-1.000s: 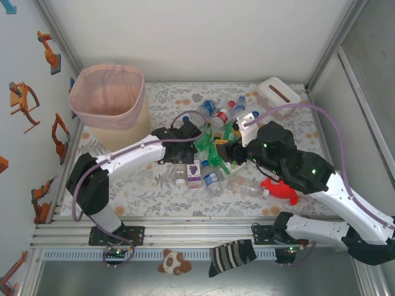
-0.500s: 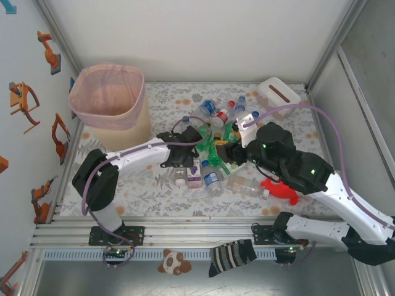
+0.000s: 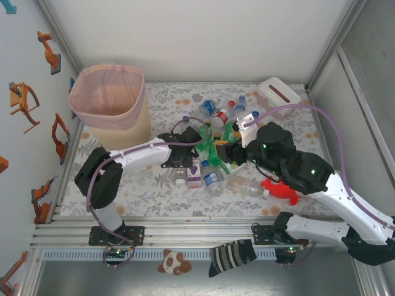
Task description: Put the plastic bottles in the bin
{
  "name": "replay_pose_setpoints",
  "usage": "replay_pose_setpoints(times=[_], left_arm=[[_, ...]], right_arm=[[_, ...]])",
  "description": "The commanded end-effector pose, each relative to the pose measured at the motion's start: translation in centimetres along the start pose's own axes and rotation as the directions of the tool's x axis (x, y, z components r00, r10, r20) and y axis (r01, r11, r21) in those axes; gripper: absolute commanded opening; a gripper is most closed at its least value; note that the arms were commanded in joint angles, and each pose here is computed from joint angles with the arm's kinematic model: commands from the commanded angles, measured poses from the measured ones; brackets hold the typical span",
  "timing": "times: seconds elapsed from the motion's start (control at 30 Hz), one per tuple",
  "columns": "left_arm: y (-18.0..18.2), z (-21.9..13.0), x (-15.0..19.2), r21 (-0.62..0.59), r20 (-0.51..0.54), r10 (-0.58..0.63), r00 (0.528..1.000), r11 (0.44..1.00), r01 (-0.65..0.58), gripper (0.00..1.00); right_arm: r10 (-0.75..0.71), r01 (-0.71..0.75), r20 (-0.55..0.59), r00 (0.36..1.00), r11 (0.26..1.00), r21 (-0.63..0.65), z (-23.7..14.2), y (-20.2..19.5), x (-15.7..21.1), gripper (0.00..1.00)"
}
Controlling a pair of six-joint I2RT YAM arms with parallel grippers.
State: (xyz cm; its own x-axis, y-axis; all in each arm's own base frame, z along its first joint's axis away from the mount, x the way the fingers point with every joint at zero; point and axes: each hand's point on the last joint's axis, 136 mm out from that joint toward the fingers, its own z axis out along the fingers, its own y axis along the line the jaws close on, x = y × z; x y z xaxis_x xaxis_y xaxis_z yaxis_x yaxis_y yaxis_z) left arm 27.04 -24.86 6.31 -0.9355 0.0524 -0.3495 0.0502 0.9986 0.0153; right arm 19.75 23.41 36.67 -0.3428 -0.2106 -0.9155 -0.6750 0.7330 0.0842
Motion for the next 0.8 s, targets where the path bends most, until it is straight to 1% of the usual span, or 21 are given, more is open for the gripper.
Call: replay_pose_setpoints(times=[0.0,0.37,0.53,0.77], left_arm=[[0.3,0.8,0.5,-0.013,-0.018,-0.02,1.0,1.0,0.02,0.55],[0.4,0.8,0.6,-0.017,-0.024,-0.012,1.0,1.0,0.012,0.48],[0.6,0.3,0.3,-0.021,-0.012,-0.009,1.0,1.0,0.008,0.44],[0.8,-0.5,0.0,-0.018,0.001,-0.005,1.0,1.0,0.005,0.42]], right_arm=[[0.01,-0.01,0.007,1.0,1.0,-0.004,-0.4,0.0,0.0,0.68],[0.014,-0.014,0.006,1.0,1.0,0.0,-0.5,0.0,0.1,0.68],[0.013,-0.013,0.004,1.0,1.0,0.001,-0.5,-0.1,0.2,0.68],[0.015,-0.015,0.008,1.0,1.0,0.0,-0.6,-0.1,0.1,0.68]])
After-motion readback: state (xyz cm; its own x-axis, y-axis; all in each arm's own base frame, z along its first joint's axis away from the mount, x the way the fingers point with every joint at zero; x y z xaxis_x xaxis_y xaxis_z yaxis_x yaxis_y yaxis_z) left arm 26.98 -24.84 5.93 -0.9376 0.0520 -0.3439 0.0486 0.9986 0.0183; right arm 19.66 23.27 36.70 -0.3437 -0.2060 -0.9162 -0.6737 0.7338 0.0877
